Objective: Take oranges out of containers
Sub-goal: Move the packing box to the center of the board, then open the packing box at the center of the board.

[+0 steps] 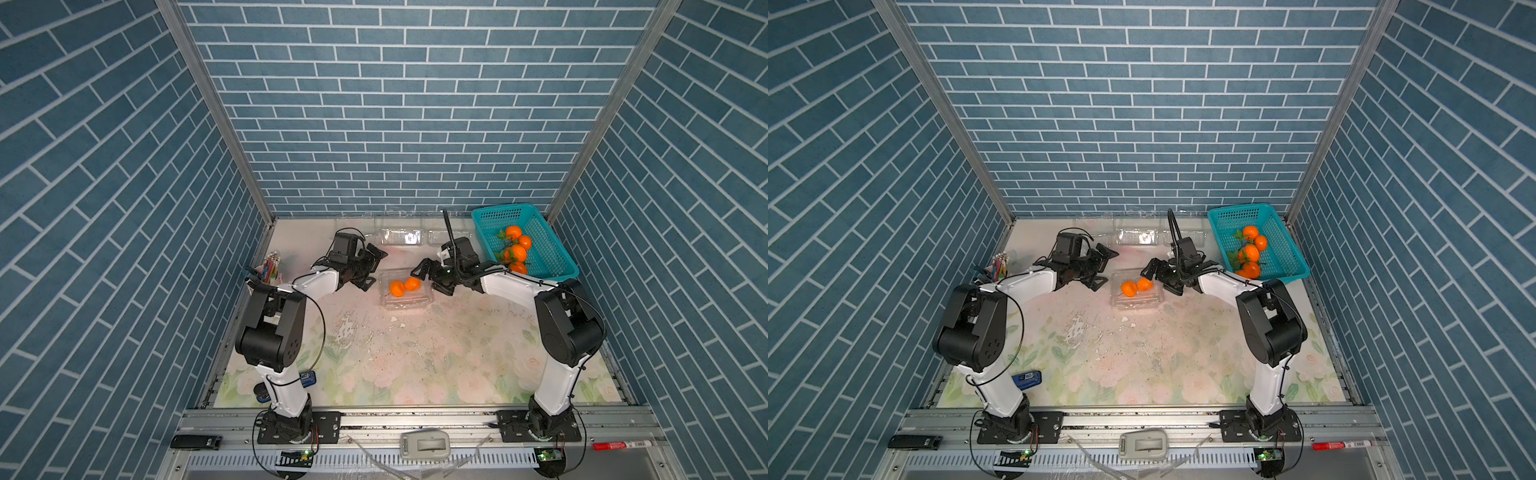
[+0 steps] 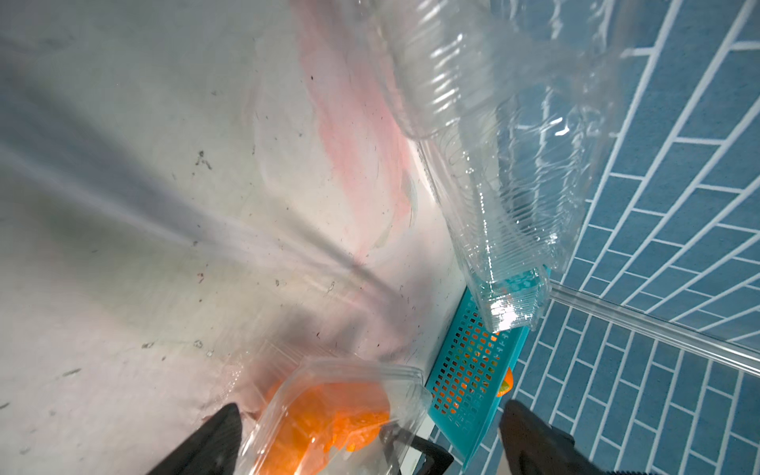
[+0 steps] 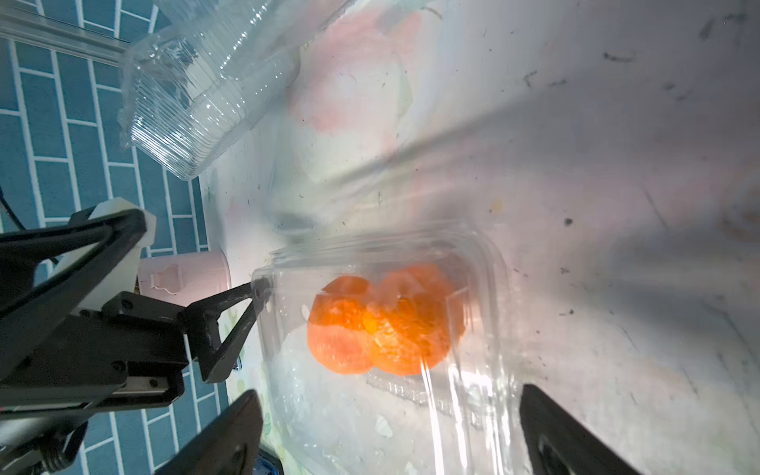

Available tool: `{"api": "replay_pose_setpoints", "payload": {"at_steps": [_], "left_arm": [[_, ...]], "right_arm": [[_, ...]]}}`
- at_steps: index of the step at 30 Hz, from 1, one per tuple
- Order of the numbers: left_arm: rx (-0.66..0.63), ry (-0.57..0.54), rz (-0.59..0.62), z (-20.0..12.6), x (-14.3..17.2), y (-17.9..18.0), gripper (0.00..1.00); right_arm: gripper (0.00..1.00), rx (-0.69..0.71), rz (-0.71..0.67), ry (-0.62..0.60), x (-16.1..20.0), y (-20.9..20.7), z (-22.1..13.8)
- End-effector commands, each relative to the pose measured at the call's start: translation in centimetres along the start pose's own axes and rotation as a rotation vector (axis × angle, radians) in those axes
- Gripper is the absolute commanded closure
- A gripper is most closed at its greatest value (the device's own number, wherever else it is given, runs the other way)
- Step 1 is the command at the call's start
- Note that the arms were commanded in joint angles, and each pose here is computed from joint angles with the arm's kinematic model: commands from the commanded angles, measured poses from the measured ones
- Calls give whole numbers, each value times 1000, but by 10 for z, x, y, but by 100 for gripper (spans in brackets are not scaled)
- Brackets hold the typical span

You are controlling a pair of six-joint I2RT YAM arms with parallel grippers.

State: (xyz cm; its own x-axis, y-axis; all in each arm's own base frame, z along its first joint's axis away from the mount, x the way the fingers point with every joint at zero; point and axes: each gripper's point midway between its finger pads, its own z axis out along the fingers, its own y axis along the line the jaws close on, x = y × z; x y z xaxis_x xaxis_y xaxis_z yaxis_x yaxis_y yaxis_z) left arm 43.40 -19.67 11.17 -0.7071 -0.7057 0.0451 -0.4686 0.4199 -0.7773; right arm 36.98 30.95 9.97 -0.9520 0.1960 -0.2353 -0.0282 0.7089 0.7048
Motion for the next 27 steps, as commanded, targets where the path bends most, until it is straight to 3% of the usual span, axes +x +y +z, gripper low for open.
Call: {"api": "replay_pose_setpoints", "payload": {"at_steps": [1, 6, 11, 18, 27], "left_arm": [[-19, 10, 72, -15, 6, 0, 1], [-48, 24, 206, -14, 5, 1, 1], [-54, 90, 297, -3, 14, 13, 1], [-30, 155, 332, 10, 30, 4, 1], [-10, 197, 275, 25, 34, 12, 1]], "right_arm": [[2, 9, -61, -22, 2, 0, -20], [3, -24, -57, -49, -2, -17, -31], [4, -106, -67, -41, -4, -9, -29], [6, -212, -52, -63, -13, 10, -21], [7, -266, -34, -61, -13, 24, -13]]}}
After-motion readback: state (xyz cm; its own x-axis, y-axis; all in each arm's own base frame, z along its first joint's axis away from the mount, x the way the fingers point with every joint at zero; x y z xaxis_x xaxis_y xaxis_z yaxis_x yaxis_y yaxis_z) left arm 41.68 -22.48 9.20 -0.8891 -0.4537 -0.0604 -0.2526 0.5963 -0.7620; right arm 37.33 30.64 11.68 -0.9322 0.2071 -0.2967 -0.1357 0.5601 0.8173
